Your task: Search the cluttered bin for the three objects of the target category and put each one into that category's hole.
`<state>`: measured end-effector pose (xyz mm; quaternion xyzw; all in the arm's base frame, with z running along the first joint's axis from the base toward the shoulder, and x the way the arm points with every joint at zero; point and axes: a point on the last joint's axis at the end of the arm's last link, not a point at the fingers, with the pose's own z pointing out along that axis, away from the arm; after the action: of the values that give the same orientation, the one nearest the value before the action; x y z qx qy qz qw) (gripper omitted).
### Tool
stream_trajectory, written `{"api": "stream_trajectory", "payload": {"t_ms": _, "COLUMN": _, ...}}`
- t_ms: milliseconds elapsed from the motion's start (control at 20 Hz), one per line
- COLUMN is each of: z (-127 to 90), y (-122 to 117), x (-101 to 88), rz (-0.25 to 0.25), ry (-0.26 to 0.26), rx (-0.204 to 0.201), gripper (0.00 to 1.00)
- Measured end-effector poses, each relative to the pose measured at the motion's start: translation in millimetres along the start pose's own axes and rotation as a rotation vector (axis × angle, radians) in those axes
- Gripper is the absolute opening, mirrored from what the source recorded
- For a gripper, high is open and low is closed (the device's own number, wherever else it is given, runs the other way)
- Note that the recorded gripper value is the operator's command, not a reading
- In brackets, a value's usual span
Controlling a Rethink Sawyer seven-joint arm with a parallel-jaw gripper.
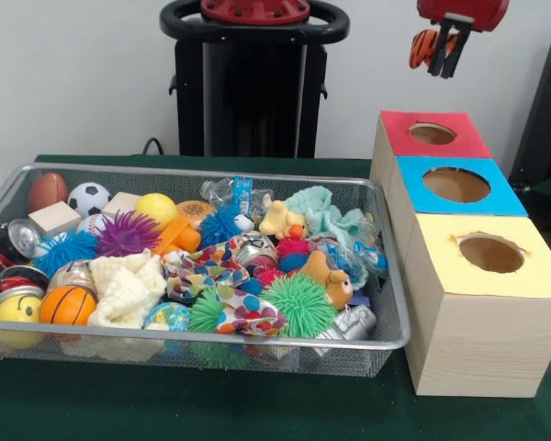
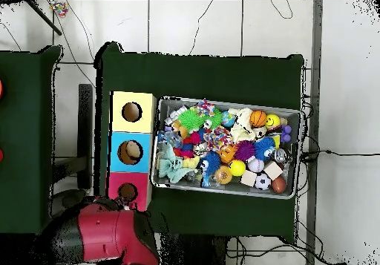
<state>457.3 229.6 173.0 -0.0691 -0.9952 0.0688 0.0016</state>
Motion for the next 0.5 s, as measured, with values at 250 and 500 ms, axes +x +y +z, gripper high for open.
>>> {"api": "stream_trajectory", "payload": {"t_ms": 250, "z": 9.4, "y": 0.3, "x": 3.2, "rz": -0.004, "ry": 0.018, "rx": 0.011, "gripper": 0.00}}
{"api": "stream_trajectory", "payload": {"t_ms": 500, "z": 19.6, "y": -0.4, "x": 5.9, "rz": -0.006, "ry": 0.038, "rx": 0.022, "gripper": 0.00}}
